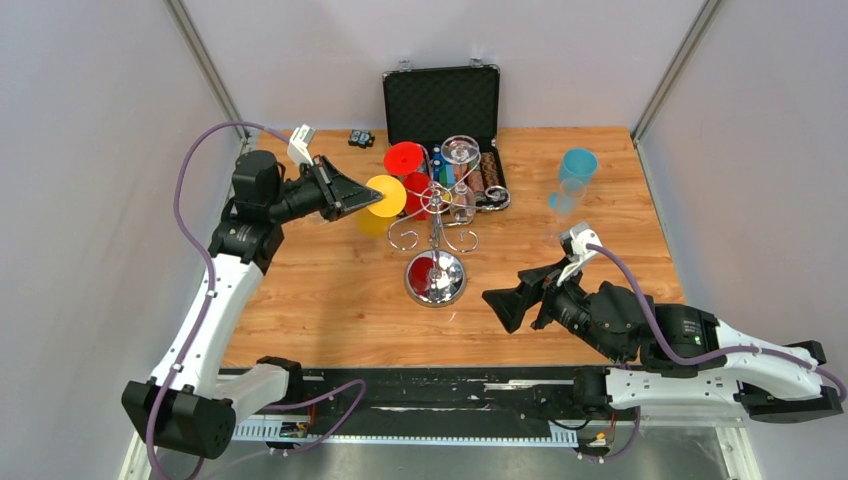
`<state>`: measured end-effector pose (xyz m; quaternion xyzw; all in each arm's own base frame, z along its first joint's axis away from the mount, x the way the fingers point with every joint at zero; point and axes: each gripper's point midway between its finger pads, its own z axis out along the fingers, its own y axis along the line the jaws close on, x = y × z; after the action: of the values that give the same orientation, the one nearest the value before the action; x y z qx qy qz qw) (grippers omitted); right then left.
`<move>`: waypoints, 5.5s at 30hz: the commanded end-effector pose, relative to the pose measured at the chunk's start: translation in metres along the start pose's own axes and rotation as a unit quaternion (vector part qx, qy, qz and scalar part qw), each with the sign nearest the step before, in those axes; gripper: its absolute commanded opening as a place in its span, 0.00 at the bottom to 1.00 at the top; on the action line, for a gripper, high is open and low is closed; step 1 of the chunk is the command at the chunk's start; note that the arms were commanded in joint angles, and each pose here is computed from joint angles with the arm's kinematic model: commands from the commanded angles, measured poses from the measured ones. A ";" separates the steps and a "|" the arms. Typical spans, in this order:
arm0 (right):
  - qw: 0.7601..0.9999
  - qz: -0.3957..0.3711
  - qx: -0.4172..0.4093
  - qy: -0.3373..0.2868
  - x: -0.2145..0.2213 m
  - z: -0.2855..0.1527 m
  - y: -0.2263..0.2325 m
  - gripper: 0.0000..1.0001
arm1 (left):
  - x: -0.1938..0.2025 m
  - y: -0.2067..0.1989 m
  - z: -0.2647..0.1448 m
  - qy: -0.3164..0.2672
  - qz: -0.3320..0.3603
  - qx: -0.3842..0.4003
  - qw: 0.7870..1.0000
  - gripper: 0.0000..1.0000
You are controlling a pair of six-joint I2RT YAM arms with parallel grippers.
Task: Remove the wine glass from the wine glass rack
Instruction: Pick up the wine glass from the wine rack, then place the wine glass at the center of the board.
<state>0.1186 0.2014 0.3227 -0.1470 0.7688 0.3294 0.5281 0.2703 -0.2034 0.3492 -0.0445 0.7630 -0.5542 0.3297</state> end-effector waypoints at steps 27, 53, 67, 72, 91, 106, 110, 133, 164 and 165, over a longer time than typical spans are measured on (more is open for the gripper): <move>0.999 0.031 -0.007 -0.028 -0.013 -0.007 -0.002 0.84 | -0.022 -0.034 -0.017 -0.064 0.010 -0.006 0.998 0.00; 0.999 0.027 -0.010 -0.042 -0.017 -0.015 -0.011 0.85 | -0.049 -0.028 -0.010 -0.082 0.026 -0.030 0.996 0.00; 0.999 0.027 -0.004 -0.045 -0.015 -0.015 -0.015 0.85 | -0.038 -0.043 0.009 -0.028 0.050 0.012 0.998 0.00; 0.999 0.029 -0.004 -0.046 -0.016 -0.016 -0.015 0.85 | -0.030 -0.045 0.010 -0.017 0.052 0.016 0.998 0.00; 0.999 0.033 -0.008 -0.042 -0.020 -0.013 -0.007 0.85 | 0.001 -0.048 0.000 0.002 0.060 0.018 0.998 0.00; 0.999 0.027 -0.010 -0.033 -0.023 -0.008 0.003 0.85 | 0.018 -0.046 -0.019 0.003 0.073 0.010 0.997 0.00; 0.999 0.021 -0.011 -0.031 -0.026 -0.006 0.007 0.85 | 0.022 -0.048 -0.028 -0.002 0.082 0.006 0.997 0.00; 0.998 -0.004 -0.065 -0.018 -0.057 0.001 0.055 0.86 | 0.073 -0.063 -0.087 0.051 0.195 0.010 0.979 0.00; 0.990 -0.043 -0.131 0.012 -0.084 0.046 0.128 0.89 | 0.149 -0.016 -0.099 0.185 0.285 -0.027 0.940 0.00; 0.990 -0.042 -0.131 0.014 -0.083 0.047 0.128 0.89 | 0.148 -0.013 -0.097 0.184 0.286 -0.037 0.940 0.00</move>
<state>0.1139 0.3122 0.4108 -0.2580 0.7362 0.3700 0.5045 0.0903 -0.1946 0.3191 0.2563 0.8037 -0.4383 0.3103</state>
